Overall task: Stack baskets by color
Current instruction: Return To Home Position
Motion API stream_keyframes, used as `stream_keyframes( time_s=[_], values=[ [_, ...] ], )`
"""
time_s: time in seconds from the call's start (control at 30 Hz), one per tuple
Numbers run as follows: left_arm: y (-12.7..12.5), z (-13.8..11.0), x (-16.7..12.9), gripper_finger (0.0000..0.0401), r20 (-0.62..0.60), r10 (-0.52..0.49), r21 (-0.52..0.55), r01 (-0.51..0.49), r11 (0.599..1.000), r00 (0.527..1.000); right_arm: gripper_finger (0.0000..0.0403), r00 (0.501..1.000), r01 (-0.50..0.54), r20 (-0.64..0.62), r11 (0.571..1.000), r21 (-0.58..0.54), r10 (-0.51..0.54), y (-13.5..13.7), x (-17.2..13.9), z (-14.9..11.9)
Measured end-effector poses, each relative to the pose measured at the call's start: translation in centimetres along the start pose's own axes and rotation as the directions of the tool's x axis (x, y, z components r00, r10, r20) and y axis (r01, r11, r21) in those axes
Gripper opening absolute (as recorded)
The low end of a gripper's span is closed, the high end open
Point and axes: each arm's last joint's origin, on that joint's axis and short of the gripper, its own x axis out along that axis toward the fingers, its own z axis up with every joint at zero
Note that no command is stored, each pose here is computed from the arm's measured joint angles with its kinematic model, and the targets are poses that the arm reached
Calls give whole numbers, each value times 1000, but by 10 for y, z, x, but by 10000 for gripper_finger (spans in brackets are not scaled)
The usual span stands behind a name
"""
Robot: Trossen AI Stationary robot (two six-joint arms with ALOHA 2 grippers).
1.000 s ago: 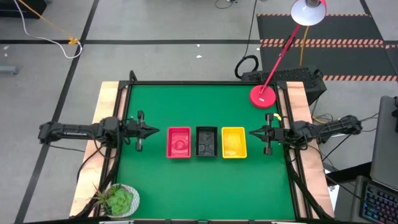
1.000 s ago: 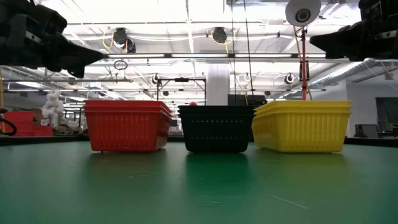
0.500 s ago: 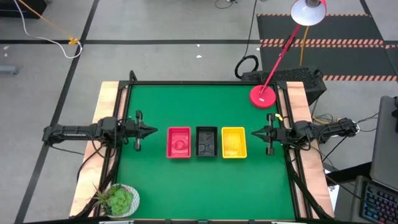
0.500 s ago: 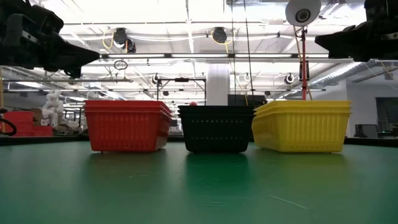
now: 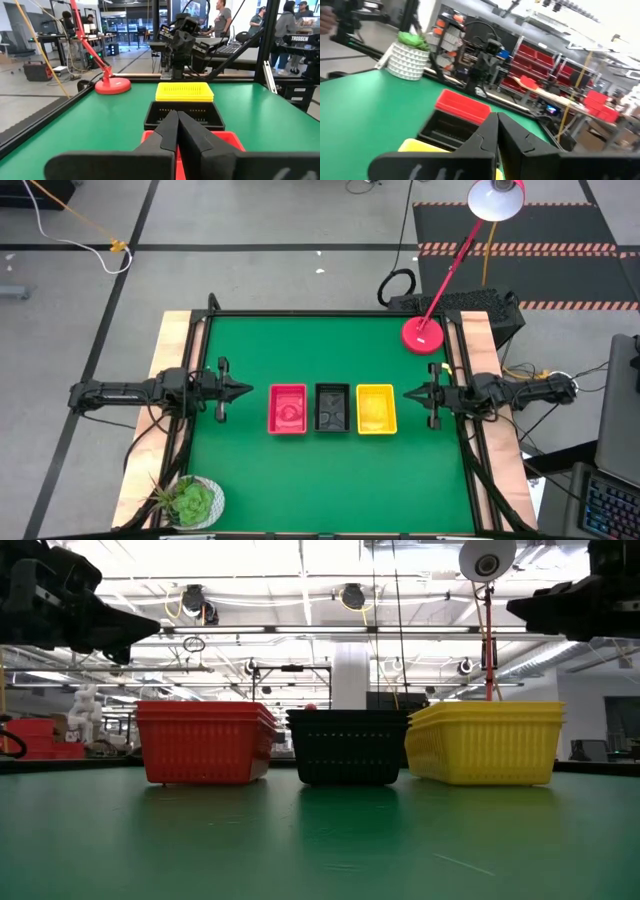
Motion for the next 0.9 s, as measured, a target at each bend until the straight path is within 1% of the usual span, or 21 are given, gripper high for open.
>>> stream_keyframes(
  time_s=[0.03,0.13,0.23,0.33,0.5,0.67,0.83,0.9],
  values=[
    [0,0,0,11,0,0,-5,0,1000,1000,0,1000,5,-3,1000,4,-5,-1,0,0],
    [0,0,0,15,-1,0,-12,0,1000,1000,0,1000,-29,5,999,14,29,-2,0,-2],
    [0,-1,0,8,-6,0,-16,0,1000,1000,0,1000,-8,-9,1000,15,8,-5,0,-3],
    [0,-1,0,3,-10,-1,-24,1,1000,1000,0,1000,-17,-5,1000,20,17,-6,1,-4],
    [0,-1,0,15,-10,-1,-32,1,999,1000,0,1000,-6,-27,999,38,7,-7,0,-6],
    [0,-3,0,4,-27,-3,-6,2,1000,1000,0,999,-10,-38,999,39,11,-7,1,-7],
    [0,-4,0,10,-43,-3,4,3,1000,999,0,999,-9,-38,999,37,10,-7,1,-7],
    [0,-5,0,7,-57,-4,11,4,1000,998,0,999,-9,-37,999,37,10,-7,1,-7]
  ],
)
